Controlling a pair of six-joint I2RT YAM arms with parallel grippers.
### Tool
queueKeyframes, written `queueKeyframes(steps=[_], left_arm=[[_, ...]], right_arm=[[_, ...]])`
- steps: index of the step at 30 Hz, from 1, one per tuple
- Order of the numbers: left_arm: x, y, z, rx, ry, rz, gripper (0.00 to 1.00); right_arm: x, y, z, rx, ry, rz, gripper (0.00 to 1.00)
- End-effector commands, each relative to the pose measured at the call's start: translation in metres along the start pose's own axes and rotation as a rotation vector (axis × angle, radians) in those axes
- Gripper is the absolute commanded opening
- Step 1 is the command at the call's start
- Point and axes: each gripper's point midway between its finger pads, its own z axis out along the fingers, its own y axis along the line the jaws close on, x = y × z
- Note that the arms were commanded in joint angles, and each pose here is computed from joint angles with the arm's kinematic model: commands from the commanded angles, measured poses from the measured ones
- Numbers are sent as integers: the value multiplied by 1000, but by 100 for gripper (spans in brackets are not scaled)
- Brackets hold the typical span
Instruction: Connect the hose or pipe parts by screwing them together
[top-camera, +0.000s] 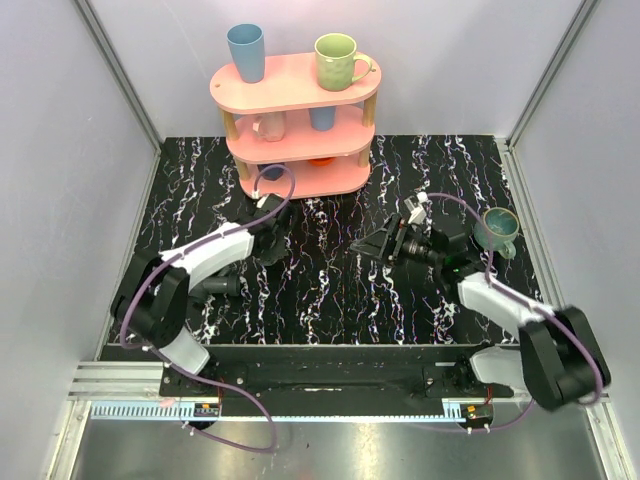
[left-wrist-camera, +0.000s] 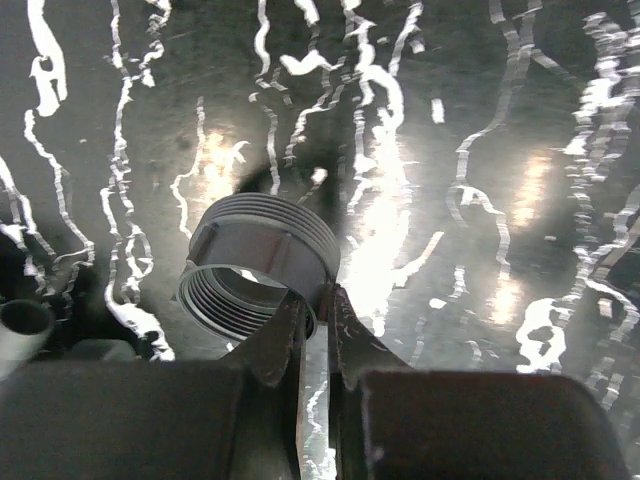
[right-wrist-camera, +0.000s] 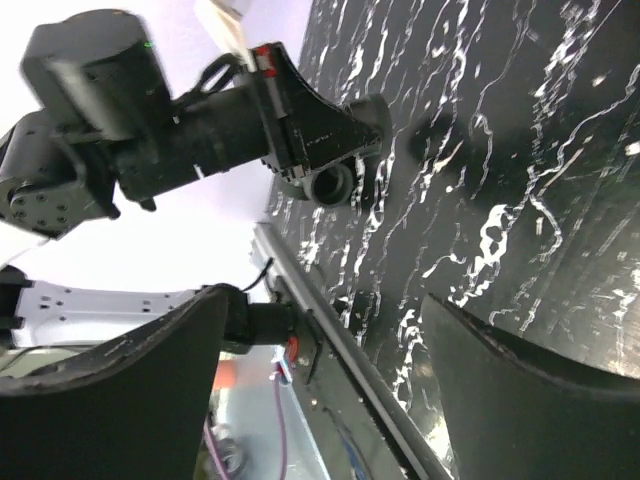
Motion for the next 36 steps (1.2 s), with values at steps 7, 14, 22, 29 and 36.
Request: queueKeyframes(steps=[7, 14, 22, 29, 36], left_arm=[[-17, 20, 35, -158, 82, 100, 12], [-17, 5, 45, -115, 127, 104, 52], [-62, 33, -13, -204, -24, 66, 89], [-66, 117, -58, -319, -89, -66, 94], [-50, 189, -42, -343, -8, -228, 99]], right_arm=[[-12, -5, -58, 324, -117, -298, 90], [-12, -6, -66, 363, -110, -332, 91], [-14, -9, -62, 366, -94, -338, 91], [-12, -2, -58, 318, -89, -325, 90], [-14, 11, -60, 295, -93, -344, 90]])
